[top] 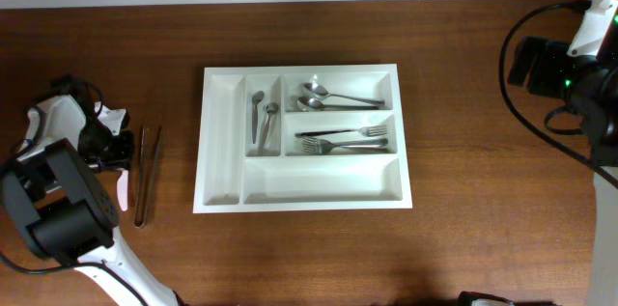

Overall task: Pack container
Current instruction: 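Move the left gripper to the pink plastic knife and grasp it, then lay the pink knife in the tray's bottom long compartment and release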

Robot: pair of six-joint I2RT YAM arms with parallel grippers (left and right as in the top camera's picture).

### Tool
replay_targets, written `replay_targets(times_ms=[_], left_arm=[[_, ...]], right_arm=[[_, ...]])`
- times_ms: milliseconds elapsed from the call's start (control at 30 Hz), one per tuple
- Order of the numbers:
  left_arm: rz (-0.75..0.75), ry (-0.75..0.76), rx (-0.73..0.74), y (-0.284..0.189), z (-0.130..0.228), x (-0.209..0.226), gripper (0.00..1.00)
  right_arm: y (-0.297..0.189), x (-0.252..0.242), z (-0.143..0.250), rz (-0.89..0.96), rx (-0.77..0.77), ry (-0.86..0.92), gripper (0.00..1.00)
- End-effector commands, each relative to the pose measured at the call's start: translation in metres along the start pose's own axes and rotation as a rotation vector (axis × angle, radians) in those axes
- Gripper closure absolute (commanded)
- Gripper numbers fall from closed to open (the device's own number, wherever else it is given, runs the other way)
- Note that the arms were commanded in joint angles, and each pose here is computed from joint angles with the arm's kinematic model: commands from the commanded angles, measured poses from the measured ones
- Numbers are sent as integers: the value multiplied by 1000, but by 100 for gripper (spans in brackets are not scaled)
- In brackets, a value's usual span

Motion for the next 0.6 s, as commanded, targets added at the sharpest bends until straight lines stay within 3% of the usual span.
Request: replay_targets(times_ms=[0, 167, 267, 433, 567], left_arm=[[-15, -7, -34, -31, -14, 7, 98], [-37, -28, -109, -103, -26, 4, 98], [-30, 15, -197, -161, -32, -19, 98], [129, 110, -352, -207, -43, -85, 98], [204, 259, -351, -208, -46, -154, 98]], right_arm=[[0, -1, 0, 0, -3, 10, 1], [0, -1, 0, 0, -3, 10, 1], [0, -1, 0, 0, -3, 10, 1], [0, -1, 0, 0, -3, 10, 1], [0, -1, 0, 0, -3, 10, 1]])
Point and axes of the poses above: each gripper's point midway between its finger pads, its own y axis out along the fingers, its own x axis along the line the jaws close on, z = x × y, the point moved 7 cm from there along -y, back along the fingers, and after that the axes turned 1 degree about -y, right-handed, at the moved point
